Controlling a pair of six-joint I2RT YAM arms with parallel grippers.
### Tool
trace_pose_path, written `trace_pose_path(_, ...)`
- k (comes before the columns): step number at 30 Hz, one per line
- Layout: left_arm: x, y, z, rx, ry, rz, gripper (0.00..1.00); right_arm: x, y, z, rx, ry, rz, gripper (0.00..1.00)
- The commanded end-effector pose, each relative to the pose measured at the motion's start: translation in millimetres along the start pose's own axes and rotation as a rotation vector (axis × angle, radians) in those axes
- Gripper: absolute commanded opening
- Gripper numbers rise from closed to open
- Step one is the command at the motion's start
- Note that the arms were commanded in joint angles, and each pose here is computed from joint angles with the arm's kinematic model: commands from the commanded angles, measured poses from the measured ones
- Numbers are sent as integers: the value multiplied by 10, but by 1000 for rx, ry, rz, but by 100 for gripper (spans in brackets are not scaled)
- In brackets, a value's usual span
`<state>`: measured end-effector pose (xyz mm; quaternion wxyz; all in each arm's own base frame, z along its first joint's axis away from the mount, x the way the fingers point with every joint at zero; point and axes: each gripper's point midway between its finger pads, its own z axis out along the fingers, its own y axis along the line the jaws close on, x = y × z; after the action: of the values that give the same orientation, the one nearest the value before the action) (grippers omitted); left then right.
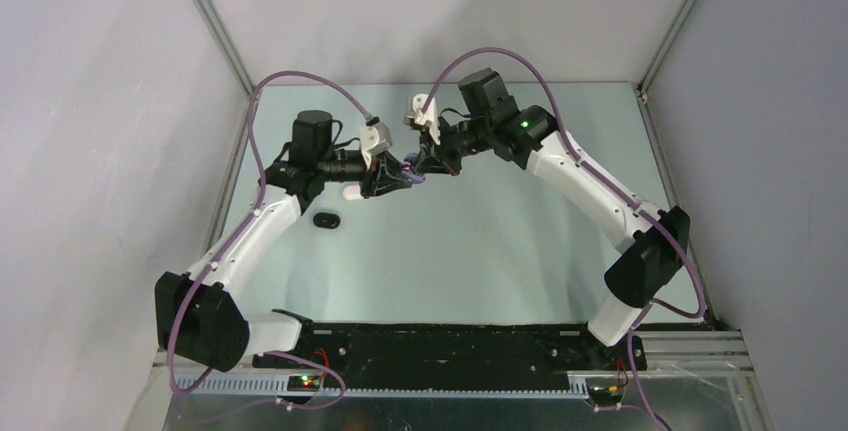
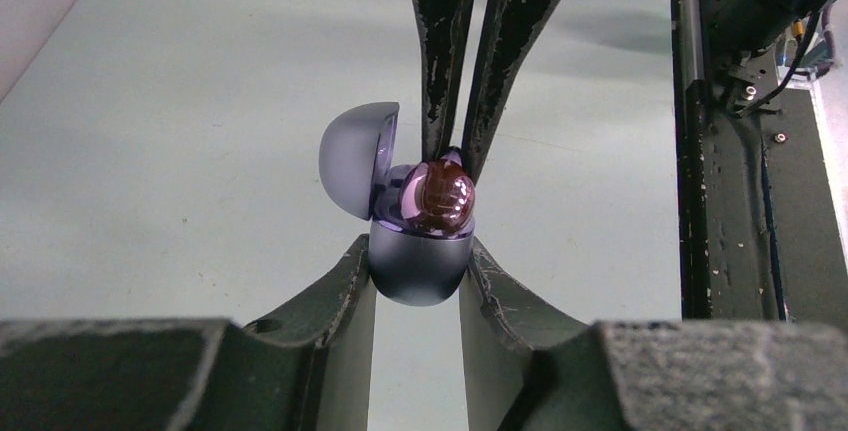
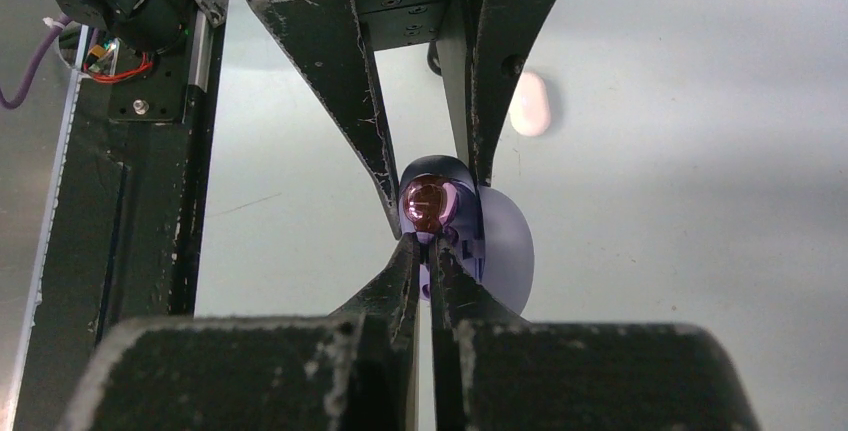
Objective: Insert the wireless bluetooth earbuds into the charging case
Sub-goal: Place the earbud in the charging case.
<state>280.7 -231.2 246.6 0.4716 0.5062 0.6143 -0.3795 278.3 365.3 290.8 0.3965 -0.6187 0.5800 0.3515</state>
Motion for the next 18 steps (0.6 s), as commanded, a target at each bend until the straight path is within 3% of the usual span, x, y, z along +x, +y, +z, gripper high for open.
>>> trace_pose_path(1,-241,101,-30,-35,-28,103,0,-226,118,-132,-5,-30,-36,0)
trace_pose_path(18,-283,128,-7,-45,-57,66,0,-196,113,-187,6,-33,-15,0)
